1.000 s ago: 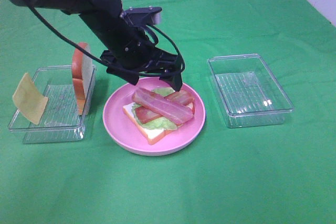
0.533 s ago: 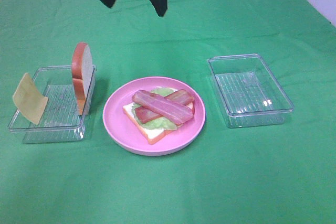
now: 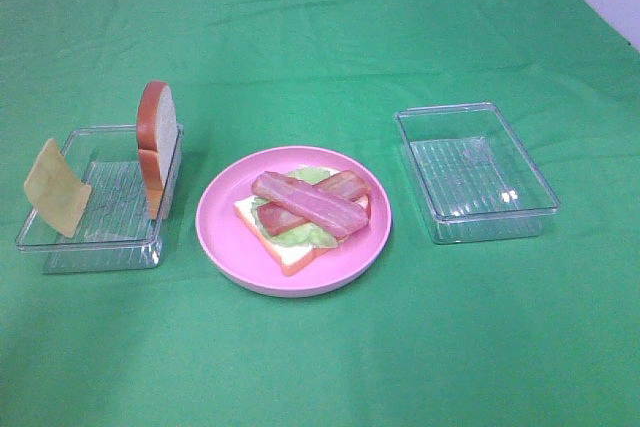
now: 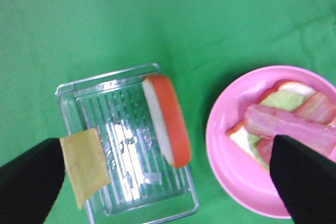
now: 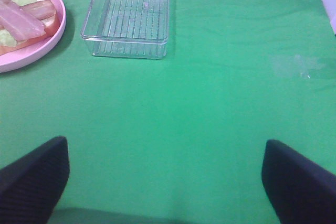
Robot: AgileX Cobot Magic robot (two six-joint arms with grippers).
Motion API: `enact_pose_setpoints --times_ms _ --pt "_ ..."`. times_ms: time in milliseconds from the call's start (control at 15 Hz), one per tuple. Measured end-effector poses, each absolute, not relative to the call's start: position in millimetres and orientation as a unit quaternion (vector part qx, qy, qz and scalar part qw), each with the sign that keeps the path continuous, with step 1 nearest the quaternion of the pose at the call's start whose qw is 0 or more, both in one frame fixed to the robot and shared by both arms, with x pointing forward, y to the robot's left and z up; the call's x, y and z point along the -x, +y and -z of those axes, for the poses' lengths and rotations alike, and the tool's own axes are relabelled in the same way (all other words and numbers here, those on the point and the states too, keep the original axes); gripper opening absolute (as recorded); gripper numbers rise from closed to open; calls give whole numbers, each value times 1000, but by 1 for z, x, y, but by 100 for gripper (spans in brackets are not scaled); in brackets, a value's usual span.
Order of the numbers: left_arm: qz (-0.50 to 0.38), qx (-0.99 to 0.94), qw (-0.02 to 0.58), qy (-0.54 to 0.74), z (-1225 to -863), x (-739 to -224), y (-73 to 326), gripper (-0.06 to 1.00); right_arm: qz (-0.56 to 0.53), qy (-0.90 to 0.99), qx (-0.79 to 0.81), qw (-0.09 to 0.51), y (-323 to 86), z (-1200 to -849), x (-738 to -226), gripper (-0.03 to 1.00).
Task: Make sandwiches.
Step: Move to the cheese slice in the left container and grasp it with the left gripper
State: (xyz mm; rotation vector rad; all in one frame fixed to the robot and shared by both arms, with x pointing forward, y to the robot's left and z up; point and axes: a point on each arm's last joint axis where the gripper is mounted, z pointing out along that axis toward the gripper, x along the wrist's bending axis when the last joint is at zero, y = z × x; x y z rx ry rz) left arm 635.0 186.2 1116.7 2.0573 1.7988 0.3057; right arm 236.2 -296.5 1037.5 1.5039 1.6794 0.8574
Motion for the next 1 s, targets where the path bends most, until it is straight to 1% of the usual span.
enact_pose_setpoints --times_ms 200,333,600,667,733,1000 --pt "-91 -715 150 677 -1096 -626 226 99 -332 650 -582 357 -296 -1037 -236 95" --pt "-74 -707 119 694 -1077 -622 245 99 -332 650 -582 357 -296 -1037 -236 95" --pt "-47 -696 81 712 -1051 -616 271 99 -332 650 -582 357 -296 -1037 -236 95" --pt "-29 -682 72 727 -1041 -612 283 99 -332 650 -582 357 -296 -1037 -236 95" --pt "-22 -677 67 732 -1034 -610 288 99 -332 650 -582 357 -296 -1037 -236 95" --pt "-7 -676 70 733 -1012 -607 287 99 -332 650 -582 357 -296 -1037 -236 95"
